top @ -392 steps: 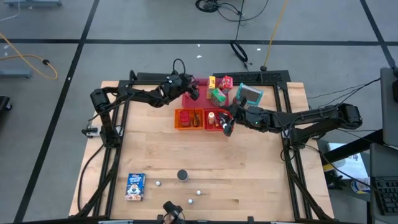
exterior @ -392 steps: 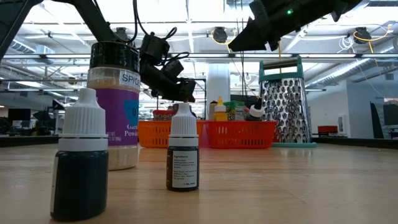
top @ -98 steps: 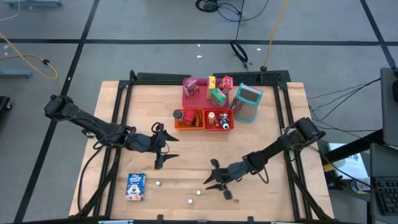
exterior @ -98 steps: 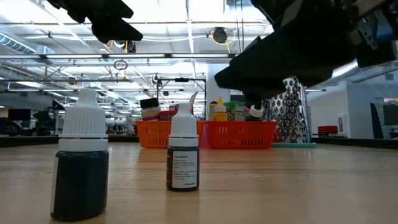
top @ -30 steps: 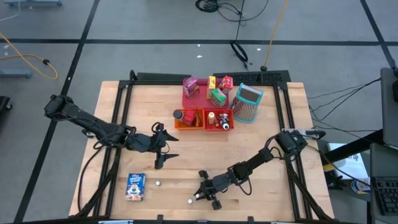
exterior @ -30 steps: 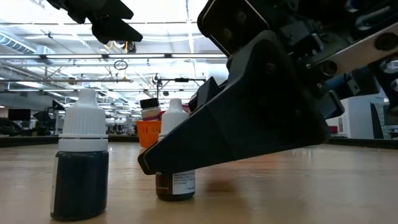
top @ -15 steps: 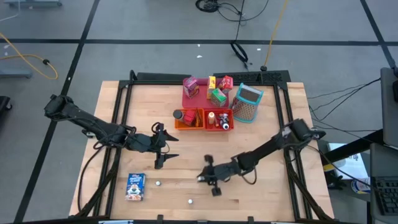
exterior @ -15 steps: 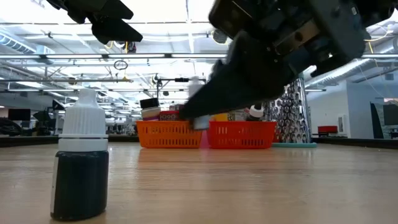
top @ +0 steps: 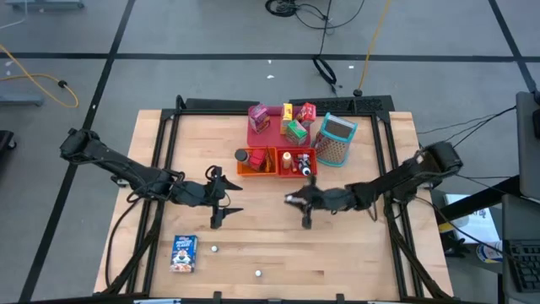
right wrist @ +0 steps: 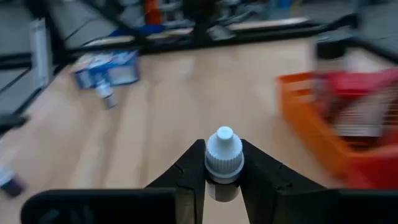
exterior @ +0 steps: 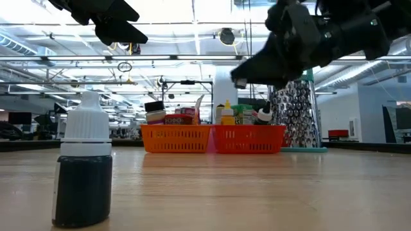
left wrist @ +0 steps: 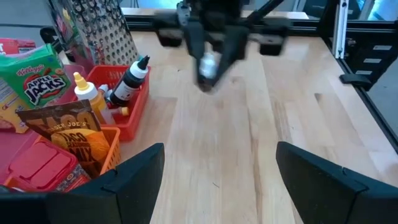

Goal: Pick & Place Kitchen Items
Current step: Put the brown food coloring bottle into the red bin

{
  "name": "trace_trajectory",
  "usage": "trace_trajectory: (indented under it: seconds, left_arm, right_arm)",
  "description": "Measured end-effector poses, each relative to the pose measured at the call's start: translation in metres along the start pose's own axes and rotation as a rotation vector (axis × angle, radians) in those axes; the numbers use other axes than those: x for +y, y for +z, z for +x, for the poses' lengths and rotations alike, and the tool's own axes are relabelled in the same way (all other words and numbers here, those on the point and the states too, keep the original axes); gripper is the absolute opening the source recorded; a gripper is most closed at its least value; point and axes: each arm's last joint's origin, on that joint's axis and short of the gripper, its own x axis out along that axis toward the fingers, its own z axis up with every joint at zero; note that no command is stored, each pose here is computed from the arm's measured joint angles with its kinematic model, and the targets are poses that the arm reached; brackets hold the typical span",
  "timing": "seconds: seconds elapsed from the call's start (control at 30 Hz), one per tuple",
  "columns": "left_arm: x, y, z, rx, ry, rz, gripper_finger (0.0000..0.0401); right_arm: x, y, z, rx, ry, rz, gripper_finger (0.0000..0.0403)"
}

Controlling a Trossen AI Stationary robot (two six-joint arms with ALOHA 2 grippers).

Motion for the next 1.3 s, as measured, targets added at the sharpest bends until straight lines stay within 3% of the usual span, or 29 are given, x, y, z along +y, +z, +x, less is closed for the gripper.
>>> trace_trajectory:
  seconds: [0.27, 0.77, 1.3]
  left_arm:
    - [0.001, 0.000, 0.000, -0.007, 0.031, -0.001, 0.0310]
    - [0.001, 0.000, 0.000, -0.008, 0.032, -0.001, 0.0310]
    - [0.001, 0.000, 0.000, -0.008, 0.033, -0.002, 0.0310]
  right_arm:
    - [-0.034, 0.020, -0.020, -0.081, -0.149, -0.021, 0.0063]
    - [-0.090, 0.026, -0.014, -0.054, -0.345, -0.008, 0.0063]
    - [-0.112, 0.026, -0.014, -0.031, -0.425, -0.019, 0.0084]
